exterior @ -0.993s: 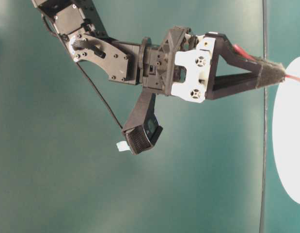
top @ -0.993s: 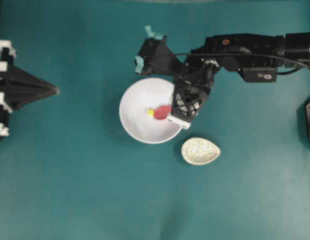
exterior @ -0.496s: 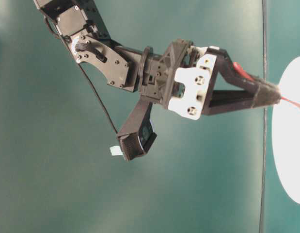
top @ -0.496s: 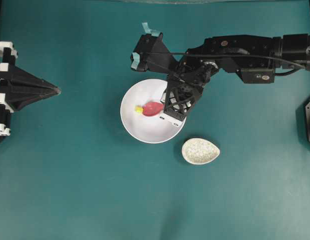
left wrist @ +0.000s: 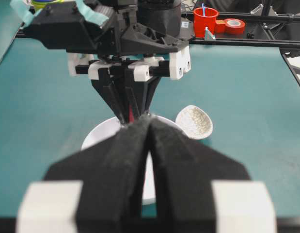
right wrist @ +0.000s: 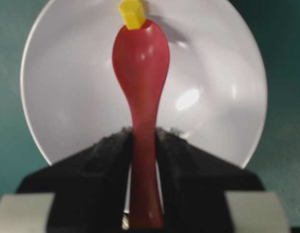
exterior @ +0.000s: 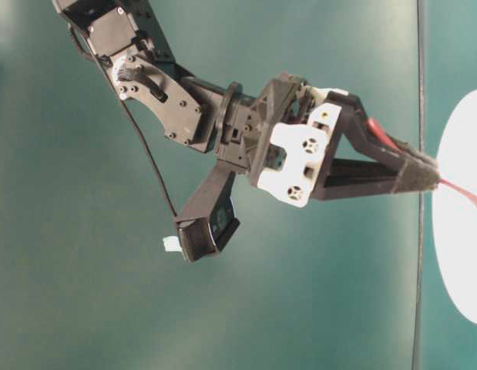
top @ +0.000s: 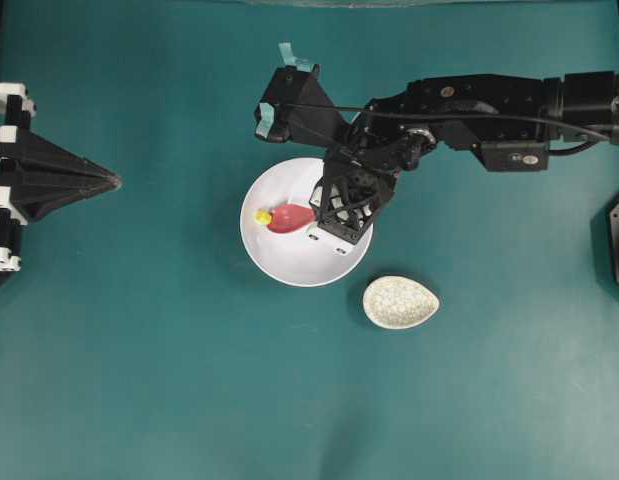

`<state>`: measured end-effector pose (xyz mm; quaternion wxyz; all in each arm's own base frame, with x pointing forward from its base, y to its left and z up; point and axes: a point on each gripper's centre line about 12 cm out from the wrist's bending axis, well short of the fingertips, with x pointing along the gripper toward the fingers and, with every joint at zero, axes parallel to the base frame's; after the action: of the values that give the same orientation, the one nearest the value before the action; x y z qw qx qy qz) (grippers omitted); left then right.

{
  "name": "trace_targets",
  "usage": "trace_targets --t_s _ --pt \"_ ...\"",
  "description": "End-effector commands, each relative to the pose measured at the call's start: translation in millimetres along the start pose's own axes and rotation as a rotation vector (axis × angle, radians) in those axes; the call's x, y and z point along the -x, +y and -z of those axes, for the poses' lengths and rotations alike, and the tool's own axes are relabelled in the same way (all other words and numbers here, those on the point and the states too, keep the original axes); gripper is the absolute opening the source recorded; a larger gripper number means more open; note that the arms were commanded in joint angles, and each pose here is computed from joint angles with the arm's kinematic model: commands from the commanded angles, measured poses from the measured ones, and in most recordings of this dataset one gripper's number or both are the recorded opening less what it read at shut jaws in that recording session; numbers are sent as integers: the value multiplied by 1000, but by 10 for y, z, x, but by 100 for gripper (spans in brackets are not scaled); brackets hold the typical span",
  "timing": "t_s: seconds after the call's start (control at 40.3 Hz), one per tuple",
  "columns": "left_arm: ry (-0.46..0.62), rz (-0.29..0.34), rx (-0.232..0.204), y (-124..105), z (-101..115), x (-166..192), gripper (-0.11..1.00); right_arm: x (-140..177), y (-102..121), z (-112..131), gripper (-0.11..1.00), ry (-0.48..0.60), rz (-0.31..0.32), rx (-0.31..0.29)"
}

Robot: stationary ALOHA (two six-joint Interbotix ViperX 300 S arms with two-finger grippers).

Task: Scoop the yellow hexagonal prism block from the bowl with a spoon using the right arm.
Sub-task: 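Scoop the yellow block onto the spoon and lift it up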

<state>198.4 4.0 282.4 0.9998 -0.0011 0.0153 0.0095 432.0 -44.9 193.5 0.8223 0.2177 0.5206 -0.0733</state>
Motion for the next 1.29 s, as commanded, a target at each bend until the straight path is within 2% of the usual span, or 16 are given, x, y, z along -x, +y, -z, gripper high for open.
trace_targets --t_s 0.0,0.447,0.819,1.266 --pt "-31 -1 -2 2 -116 -18 1 103 58 -89 24 -48 -13 11" --pt "-28 -1 -3 2 -108 -17 1 110 64 -133 24 -87 -18 11" --pt "-25 -1 -2 2 -108 -18 1 132 7 23 24 -92 -12 -1" --pt "-18 -1 0 3 -101 -18 1 255 -30 298 24 -273 -33 6"
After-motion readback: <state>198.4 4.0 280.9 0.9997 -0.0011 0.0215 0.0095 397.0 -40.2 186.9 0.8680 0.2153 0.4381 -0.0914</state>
